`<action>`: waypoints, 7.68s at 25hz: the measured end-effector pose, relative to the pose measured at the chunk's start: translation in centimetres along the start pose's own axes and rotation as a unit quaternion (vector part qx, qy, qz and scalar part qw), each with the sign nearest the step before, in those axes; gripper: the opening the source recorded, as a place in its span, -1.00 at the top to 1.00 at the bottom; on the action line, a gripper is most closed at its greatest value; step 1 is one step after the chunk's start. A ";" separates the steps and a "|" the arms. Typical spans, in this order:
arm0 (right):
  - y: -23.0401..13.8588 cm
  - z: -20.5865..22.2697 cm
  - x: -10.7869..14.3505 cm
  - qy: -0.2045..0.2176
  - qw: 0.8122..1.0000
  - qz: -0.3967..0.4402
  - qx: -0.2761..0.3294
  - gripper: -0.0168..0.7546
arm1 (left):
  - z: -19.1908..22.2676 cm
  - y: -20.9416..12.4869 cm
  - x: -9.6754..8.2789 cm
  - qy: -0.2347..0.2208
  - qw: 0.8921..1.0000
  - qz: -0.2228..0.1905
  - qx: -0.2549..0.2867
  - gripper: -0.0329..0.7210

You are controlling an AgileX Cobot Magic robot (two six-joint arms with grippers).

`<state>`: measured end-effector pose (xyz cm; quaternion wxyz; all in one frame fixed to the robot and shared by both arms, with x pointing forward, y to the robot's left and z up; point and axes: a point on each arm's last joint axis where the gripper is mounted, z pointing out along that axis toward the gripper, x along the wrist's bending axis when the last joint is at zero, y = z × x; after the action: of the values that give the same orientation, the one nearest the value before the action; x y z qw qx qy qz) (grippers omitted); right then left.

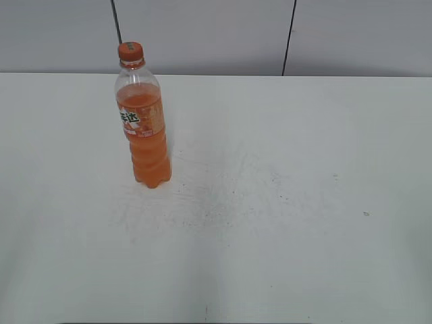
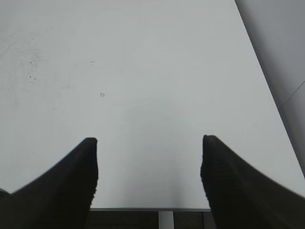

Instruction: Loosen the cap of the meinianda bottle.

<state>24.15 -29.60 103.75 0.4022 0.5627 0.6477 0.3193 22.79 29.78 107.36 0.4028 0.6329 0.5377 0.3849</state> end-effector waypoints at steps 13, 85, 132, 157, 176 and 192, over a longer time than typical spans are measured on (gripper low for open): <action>0.0 0.0 0.0 0.000 1.000 0.000 0.000 -0.36 | 0.0 0.0 0.0 0.000 1.000 0.000 0.000 -0.33; 0.0 0.0 0.0 0.000 1.000 0.000 0.000 -0.36 | 40.3 -1.8 -2.1 -0.502 0.848 0.154 -0.074 -0.85; 0.0 0.0 0.0 0.000 1.000 0.000 0.000 -0.36 | 42.4 1.0 -18.5 -0.627 0.746 0.195 -0.112 -0.19; 0.0 0.0 0.0 0.000 1.000 0.000 0.000 -0.36 | 43.7 -1.9 -18.9 -0.634 0.746 0.190 -0.075 -0.19; 0.2 -0.1 -0.1 -0.006 1.000 0.001 -0.006 -0.36 | 43.7 -1.9 -18.9 -0.634 0.746 0.191 -0.074 -0.19; 13.9 4.8 -2.1 0.071 0.986 0.053 0.142 -0.36 | 43.6 -1.9 -18.9 -0.635 0.744 0.192 -0.074 -0.19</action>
<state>34.99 -29.59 113.89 0.2538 0.6238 0.6826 0.2838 59.84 7.02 88.03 0.6139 0.7894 -0.0057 0.0015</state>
